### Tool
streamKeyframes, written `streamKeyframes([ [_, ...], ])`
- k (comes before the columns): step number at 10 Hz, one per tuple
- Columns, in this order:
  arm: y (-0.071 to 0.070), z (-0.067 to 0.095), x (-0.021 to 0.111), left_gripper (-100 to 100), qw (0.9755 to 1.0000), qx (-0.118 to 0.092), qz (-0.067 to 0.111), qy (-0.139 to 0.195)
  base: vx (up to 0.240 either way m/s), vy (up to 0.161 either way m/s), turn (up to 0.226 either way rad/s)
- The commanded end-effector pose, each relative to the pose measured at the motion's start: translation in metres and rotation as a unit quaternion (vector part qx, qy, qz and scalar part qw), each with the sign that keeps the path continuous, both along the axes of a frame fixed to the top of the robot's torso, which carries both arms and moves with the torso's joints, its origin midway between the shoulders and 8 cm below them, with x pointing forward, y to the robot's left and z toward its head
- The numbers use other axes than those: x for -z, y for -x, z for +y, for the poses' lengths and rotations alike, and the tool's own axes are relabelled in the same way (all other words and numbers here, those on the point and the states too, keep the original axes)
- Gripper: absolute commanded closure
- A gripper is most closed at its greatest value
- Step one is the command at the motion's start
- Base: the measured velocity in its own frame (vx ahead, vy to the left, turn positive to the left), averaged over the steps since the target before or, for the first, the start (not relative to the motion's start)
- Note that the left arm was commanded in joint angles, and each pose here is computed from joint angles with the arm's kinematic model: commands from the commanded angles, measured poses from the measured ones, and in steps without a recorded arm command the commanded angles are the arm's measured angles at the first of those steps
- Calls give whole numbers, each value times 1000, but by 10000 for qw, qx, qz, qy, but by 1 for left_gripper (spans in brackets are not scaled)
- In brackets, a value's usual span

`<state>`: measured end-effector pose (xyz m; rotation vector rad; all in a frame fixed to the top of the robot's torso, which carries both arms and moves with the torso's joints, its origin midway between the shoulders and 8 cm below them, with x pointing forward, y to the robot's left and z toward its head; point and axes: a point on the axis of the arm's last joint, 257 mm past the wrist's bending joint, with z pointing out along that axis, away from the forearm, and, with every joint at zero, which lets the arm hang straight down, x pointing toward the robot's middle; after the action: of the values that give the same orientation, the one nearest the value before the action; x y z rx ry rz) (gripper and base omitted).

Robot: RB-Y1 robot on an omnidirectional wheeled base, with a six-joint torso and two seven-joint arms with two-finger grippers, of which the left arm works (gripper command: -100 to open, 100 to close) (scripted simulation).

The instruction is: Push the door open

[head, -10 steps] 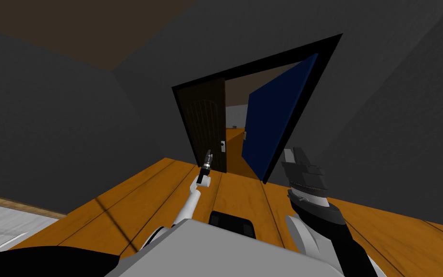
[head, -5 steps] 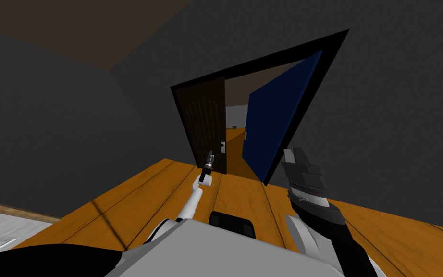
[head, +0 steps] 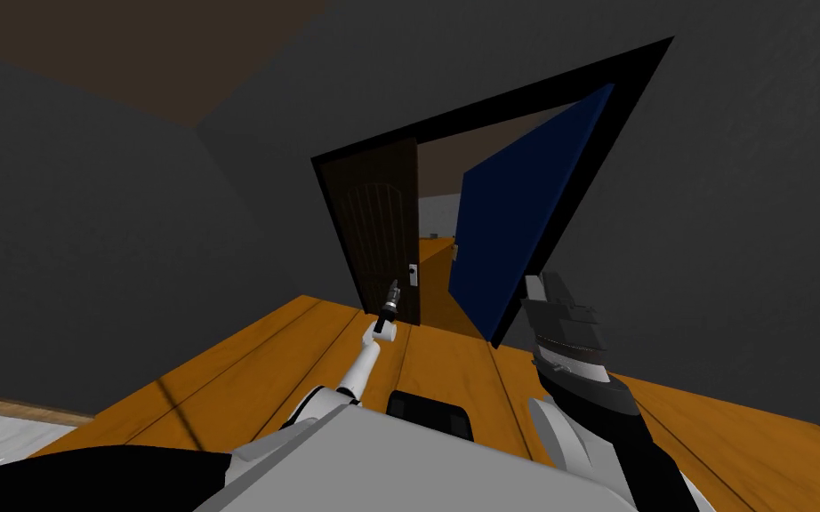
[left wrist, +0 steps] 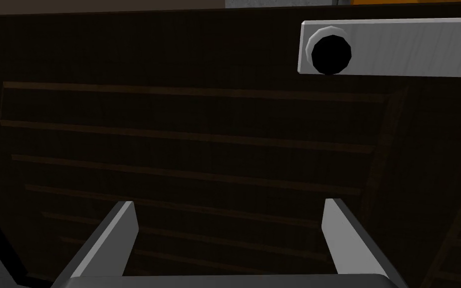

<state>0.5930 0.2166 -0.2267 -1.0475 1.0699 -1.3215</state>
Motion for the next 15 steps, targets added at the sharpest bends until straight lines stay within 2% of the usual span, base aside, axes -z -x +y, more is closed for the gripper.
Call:
streamKeyframes([
  [1, -6, -8, 10, -100, 9999, 46, 143, -16, 127, 27, -5],
  [2, -8, -12, 19, -100, 9997, 69, 253, -25, 107, 29, -3],
  [7, -18, -33, 42, -100, 9980, 196, 600, -53, 97, 25, -5],
  [9, -22, -49, 56, -100, 9962, 289, 813, -69, 127, 41, -7],
  [13, -25, -66, 69, -100, 9940, 393, 1020, -80, 95, 15, -3],
  [14, -26, -62, 68, -100, 9943, 375, 993, -79, 32, 4, -2],
  [15, -28, -47, 67, -100, 9945, 302, 985, -171, 97, -29, -29],
])
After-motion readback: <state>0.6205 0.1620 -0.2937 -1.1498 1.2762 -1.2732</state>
